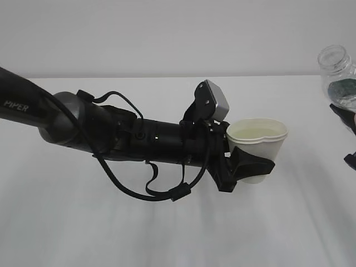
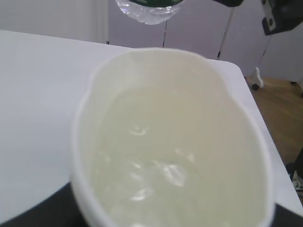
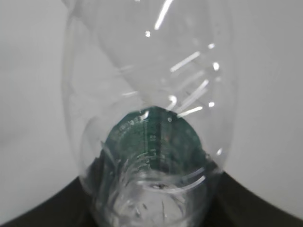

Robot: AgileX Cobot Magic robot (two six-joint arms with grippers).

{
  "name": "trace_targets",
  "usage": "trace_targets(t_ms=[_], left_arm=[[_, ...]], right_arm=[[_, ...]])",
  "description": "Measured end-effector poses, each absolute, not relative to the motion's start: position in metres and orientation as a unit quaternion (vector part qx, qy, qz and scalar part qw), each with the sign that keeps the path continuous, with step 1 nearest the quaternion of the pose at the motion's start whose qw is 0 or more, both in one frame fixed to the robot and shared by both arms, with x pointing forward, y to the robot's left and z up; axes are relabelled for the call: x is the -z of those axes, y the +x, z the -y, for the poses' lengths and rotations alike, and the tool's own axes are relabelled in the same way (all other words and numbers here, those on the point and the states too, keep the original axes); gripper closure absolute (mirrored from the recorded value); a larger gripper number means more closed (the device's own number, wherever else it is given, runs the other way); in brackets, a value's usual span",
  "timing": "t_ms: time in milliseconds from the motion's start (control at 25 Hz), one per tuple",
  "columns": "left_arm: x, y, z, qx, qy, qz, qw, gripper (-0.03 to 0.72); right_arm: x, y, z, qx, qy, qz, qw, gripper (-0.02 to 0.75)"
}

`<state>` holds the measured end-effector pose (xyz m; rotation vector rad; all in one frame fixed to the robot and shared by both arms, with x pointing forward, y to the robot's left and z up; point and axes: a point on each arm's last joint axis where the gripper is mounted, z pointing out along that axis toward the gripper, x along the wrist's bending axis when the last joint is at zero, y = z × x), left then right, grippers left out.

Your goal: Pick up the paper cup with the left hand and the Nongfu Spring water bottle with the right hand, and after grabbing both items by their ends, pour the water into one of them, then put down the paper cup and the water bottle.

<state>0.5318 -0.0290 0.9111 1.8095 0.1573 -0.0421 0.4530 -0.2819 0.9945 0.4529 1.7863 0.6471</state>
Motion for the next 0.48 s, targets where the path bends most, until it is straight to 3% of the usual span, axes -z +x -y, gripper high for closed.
trace_targets(t_ms=[480], left_arm=[[-0.9112,0.5330,0.0283,0.017,0.785,-0.072,0.616,0.307]], right_arm=[[-0.9929,0.4624,0.2799,-0.377,0.281,-0.699,0.539,0.395]])
